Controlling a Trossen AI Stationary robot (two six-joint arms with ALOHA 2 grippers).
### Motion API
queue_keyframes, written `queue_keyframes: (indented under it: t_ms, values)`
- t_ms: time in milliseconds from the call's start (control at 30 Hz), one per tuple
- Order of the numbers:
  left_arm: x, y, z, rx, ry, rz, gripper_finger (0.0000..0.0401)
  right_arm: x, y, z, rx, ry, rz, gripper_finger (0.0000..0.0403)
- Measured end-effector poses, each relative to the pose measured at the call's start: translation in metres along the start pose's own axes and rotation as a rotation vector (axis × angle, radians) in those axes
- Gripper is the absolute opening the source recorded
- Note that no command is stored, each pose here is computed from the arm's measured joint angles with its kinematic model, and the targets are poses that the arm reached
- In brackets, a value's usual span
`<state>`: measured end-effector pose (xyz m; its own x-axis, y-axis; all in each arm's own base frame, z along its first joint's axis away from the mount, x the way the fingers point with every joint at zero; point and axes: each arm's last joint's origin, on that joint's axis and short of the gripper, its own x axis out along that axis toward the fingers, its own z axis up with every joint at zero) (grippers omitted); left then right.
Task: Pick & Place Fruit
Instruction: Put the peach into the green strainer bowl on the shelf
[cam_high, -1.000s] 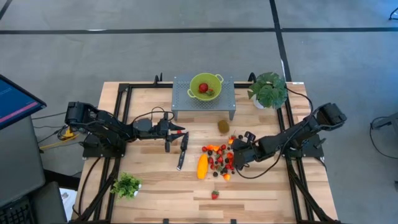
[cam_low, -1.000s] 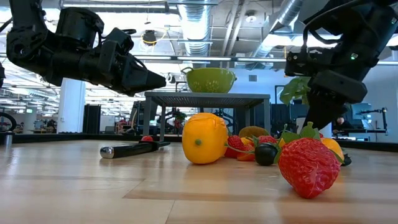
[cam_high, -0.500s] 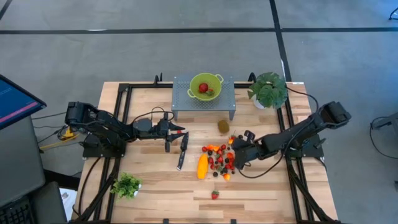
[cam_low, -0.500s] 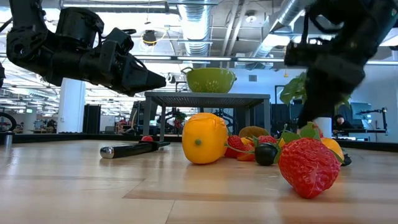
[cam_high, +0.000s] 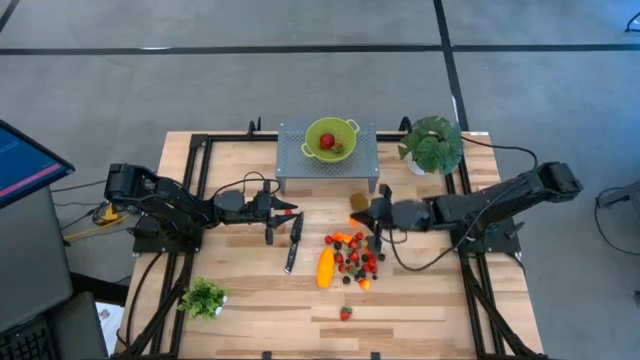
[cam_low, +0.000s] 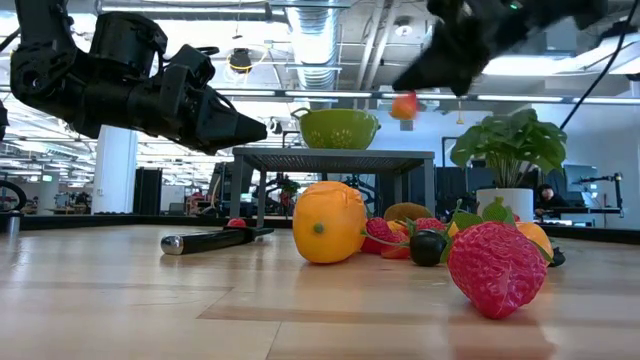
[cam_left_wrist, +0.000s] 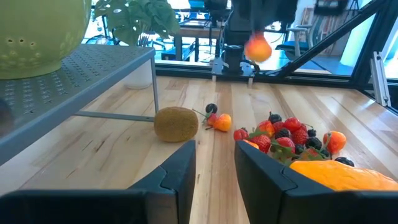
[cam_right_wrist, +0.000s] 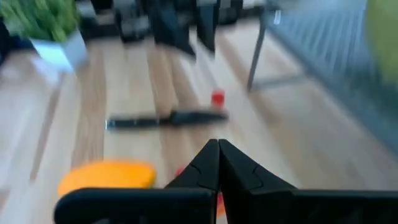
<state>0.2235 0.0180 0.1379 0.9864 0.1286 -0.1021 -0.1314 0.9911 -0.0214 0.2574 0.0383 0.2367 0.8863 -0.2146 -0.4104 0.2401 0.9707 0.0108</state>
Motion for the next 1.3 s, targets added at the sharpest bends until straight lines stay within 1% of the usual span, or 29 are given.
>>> queue_keyframes:
  t_ms: [200, 333, 500, 667, 800, 967, 1100, 1300]
  values:
    - [0.0, 0.0, 0.0, 0.0, 0.0, 0.004, 0.0106, 0.01, -0.024, 0.023, -0.015, -0.172, -0.012, 0.0]
    - [0.0, 0.0, 0.0, 0.0, 0.0, 0.004, 0.0106, 0.015, -0.042, 0.04, -0.007, -0.227, -0.048, 0.0]
    - [0.0, 0.0, 0.0, 0.0, -0.001, 0.004, 0.0106, 0.013, -0.061, 0.068, -0.017, -0.323, -0.036, 0.0]
    - [0.0, 0.0, 0.0, 0.0, -0.002, 0.004, 0.0106, 0.009, -0.081, 0.088, -0.009, -0.38, -0.107, 0.0]
    - [0.0, 0.0, 0.0, -0.001, -0.003, 0.004, 0.0106, 0.008, -0.102, 0.092, -0.01, -0.39, -0.182, 0.0]
    - [0.0, 0.0, 0.0, -0.001, -0.004, 0.003, 0.0106, 0.008, -0.125, 0.091, 0.05, -0.391, -0.254, 0.0]
    - [0.0, 0.0, 0.0, 0.0, -0.004, 0.002, 0.0106, 0.025, -0.135, 0.083, 0.055, -0.357, -0.283, 0.0]
    - [0.0, 0.0, 0.0, -0.001, -0.005, -0.001, 0.0106, 0.051, -0.148, 0.072, 0.033, -0.359, -0.318, 0.0]
